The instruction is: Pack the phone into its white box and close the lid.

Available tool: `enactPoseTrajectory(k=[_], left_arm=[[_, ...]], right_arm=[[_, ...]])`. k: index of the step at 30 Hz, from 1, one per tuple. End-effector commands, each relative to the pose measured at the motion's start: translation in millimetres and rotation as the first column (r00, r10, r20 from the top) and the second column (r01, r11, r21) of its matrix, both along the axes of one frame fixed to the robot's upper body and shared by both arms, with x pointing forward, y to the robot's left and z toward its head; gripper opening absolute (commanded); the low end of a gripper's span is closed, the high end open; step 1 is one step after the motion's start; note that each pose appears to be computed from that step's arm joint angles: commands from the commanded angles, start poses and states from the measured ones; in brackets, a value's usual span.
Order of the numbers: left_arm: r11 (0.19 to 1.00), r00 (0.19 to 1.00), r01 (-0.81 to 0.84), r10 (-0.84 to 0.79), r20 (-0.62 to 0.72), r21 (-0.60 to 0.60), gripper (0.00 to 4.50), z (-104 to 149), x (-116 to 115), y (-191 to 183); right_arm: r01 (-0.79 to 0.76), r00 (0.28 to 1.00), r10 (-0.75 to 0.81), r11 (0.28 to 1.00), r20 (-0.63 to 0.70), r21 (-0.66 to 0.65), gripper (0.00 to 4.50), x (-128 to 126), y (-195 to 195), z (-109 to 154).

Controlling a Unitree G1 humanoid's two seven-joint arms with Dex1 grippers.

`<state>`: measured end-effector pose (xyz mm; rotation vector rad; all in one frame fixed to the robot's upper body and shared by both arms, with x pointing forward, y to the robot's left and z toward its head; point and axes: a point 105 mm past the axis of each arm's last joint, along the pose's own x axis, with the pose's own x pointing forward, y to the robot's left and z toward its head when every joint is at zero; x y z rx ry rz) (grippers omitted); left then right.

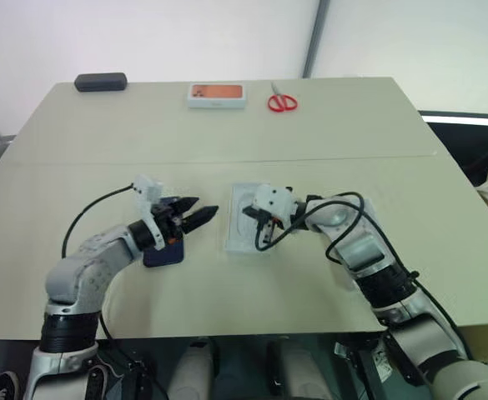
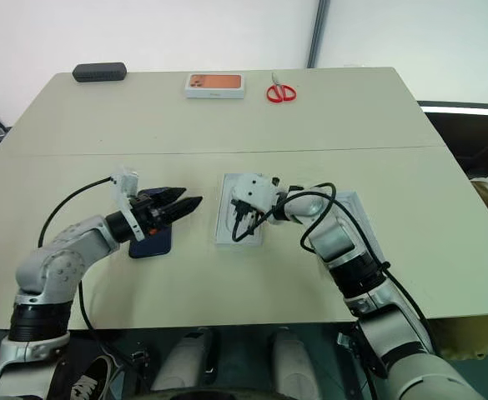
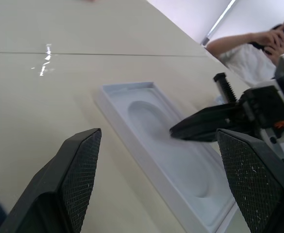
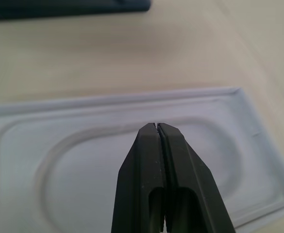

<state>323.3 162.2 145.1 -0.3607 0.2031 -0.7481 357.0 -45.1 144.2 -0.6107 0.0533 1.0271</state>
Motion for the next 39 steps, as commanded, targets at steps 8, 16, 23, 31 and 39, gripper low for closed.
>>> enactPoseTrajectory(k=[8,16,23,31,39], left_arm=[[0.956,0.915,-0.294,0.284,-0.287,0.008,4.01,-6,6,96],[0.961,0.868,-0.275,0.259,-0.423,0.024,4.01,-29,-10,83],[0.969,0.816,-0.246,0.224,-0.532,0.030,4.01,-52,-19,70],[0.977,0.784,-0.211,0.171,-0.597,0.002,4.01,-73,-22,46],[0.990,0.771,-0.139,0.094,-0.630,-0.023,4.01,-81,-26,25]], right_arm=[[-0.112,0.994,0.113,0.988,-0.002,0.108,0.06,2,59,20],[-0.246,0.968,0.240,0.965,-0.076,-0.095,0.06,-17,98,-18],[-0.278,0.958,0.265,0.951,-0.109,-0.137,0.06,-26,113,-28],[-0.264,0.963,0.249,0.948,-0.105,-0.175,0.06,-23,114,-37],[-0.242,0.968,0.225,0.954,-0.111,-0.176,0.06,-22,106,-41]])
